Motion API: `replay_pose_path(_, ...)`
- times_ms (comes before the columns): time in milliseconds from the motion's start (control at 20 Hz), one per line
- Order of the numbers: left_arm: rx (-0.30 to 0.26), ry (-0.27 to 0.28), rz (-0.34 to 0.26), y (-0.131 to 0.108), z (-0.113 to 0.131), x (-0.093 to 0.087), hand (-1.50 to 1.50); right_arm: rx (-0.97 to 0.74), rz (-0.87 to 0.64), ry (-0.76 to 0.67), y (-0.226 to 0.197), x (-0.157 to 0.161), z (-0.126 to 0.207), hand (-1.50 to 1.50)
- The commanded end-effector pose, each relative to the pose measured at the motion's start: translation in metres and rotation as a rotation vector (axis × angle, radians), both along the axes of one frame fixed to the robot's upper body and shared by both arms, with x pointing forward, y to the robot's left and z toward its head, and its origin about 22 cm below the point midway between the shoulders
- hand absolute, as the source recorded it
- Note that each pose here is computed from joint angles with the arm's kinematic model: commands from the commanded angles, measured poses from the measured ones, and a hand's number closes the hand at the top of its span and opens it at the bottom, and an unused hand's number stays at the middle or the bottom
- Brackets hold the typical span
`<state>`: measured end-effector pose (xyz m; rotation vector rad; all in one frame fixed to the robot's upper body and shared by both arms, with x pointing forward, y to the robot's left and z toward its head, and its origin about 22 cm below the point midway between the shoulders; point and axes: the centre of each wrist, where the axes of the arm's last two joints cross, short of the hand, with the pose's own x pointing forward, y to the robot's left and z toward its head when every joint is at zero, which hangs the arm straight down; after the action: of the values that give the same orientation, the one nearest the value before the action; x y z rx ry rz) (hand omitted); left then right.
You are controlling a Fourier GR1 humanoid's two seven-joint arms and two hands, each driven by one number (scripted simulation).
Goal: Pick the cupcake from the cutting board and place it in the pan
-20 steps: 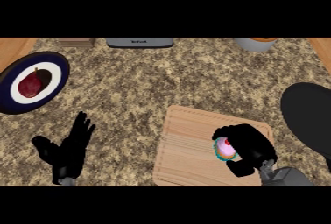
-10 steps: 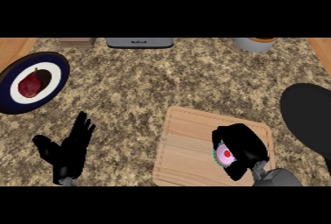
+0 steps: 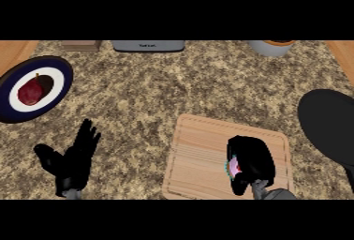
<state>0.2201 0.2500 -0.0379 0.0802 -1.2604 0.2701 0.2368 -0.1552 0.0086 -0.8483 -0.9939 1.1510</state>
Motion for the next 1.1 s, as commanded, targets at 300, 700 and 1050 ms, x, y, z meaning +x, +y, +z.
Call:
replay_pose_path(300, -0.011, 0.035, 0.009, -0.004, -0.007, -0.013, 0.0, -0.033, -0.139, -0.505, 0.016, -0.032, 0.06, 1.5)
replay_pose_path(700, 0.005, 0.038, 0.006, -0.002, 0.001, 0.001, 0.0, 0.035, -0.317, -0.661, 0.007, -0.054, 0.127, 1.5)
replay_pose_path(1050, -0.014, 0.003, -0.011, -0.005, -0.004, -0.006, 0.0, 0.121, -0.396, -0.665, -0.055, -0.015, 0.142, 1.5)
